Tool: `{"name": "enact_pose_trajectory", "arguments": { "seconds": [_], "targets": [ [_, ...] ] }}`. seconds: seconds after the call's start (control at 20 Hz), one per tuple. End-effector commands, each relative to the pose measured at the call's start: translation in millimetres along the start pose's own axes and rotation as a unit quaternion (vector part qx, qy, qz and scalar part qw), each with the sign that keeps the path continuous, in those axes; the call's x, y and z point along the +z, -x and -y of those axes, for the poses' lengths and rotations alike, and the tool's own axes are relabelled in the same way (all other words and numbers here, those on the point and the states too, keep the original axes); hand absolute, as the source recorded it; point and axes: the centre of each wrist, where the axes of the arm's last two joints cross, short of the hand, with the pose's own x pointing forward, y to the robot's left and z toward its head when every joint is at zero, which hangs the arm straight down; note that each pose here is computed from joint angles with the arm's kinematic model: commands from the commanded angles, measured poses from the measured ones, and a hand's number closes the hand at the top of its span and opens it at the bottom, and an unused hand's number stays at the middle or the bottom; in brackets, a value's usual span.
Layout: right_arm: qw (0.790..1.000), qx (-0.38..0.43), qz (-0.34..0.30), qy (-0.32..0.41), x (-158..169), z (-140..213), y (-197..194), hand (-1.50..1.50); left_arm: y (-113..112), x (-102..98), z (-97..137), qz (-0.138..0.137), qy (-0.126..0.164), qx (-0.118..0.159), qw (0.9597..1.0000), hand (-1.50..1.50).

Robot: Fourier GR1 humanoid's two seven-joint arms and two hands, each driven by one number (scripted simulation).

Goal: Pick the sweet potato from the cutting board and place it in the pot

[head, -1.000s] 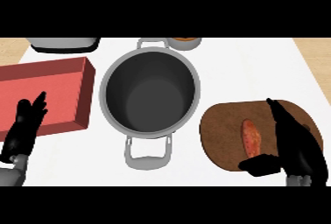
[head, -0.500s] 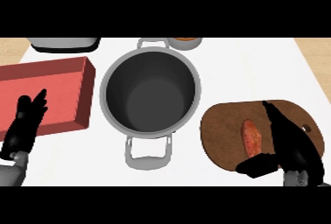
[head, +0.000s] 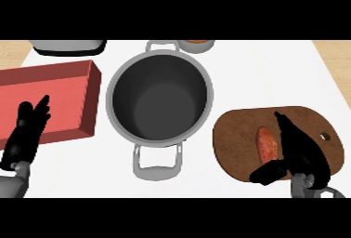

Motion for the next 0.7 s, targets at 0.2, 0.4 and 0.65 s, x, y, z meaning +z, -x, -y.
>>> {"name": "enact_pose_trajectory", "arguments": {
  "seconds": [0.2, 0.4, 0.65],
  "targets": [
    [0.998, 0.012, -0.058, 0.006, -29, -11, -3, -1.50, -13, -4, 18, 0.004, -0.007, -0.002, 1.0000, 0.00],
    [0.997, 0.031, -0.066, 0.001, -31, -22, 0, -1.50, 1, -12, 0, -0.001, 0.003, -0.005, 1.0000, 0.00],
    [0.994, 0.036, -0.099, -0.024, -41, -21, 14, -1.50, -7, -8, 3, -0.004, 0.003, 0.004, 1.0000, 0.00]
  ]
}}
